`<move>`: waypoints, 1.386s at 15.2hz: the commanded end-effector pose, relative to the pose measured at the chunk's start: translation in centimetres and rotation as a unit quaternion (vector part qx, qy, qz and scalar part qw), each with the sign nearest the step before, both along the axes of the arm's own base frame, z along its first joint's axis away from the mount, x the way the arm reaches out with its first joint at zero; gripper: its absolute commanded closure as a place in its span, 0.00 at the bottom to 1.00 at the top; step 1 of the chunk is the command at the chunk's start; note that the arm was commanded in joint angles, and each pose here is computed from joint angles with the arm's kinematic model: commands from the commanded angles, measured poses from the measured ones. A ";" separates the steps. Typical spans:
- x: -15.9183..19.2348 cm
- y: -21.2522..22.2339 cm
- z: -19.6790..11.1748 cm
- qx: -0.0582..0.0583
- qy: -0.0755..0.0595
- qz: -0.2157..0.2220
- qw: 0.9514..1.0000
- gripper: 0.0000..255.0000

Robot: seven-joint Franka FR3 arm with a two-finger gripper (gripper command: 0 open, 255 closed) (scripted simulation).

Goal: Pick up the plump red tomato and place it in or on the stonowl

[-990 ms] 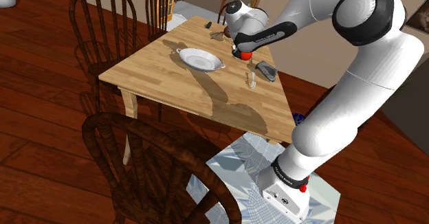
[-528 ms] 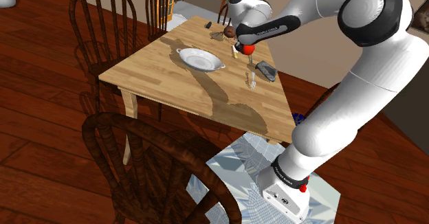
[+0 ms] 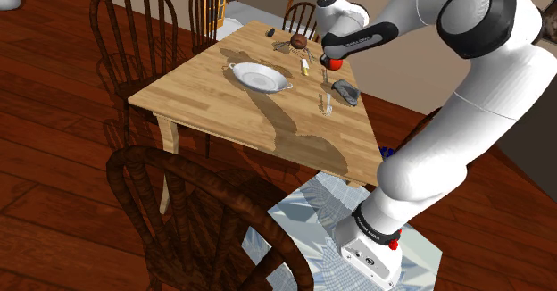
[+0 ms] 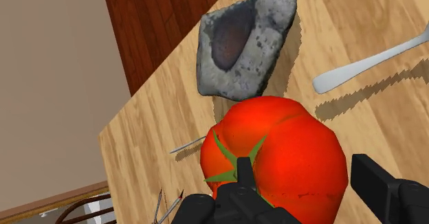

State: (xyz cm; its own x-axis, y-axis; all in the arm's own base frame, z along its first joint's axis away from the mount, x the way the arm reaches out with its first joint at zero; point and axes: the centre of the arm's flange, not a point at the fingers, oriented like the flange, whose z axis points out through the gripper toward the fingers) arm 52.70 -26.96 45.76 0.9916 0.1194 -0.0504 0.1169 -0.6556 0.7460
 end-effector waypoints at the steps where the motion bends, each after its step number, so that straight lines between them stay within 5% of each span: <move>1: -0.8 -2.5 0.4 0.000 0.000 0.001 1.000 1.00; 17: -6.9 -22.4 1.3 0.000 0.000 0.001 1.000 1.00; 21: -6.9 -22.4 -0.8 0.000 0.000 0.001 1.000 1.00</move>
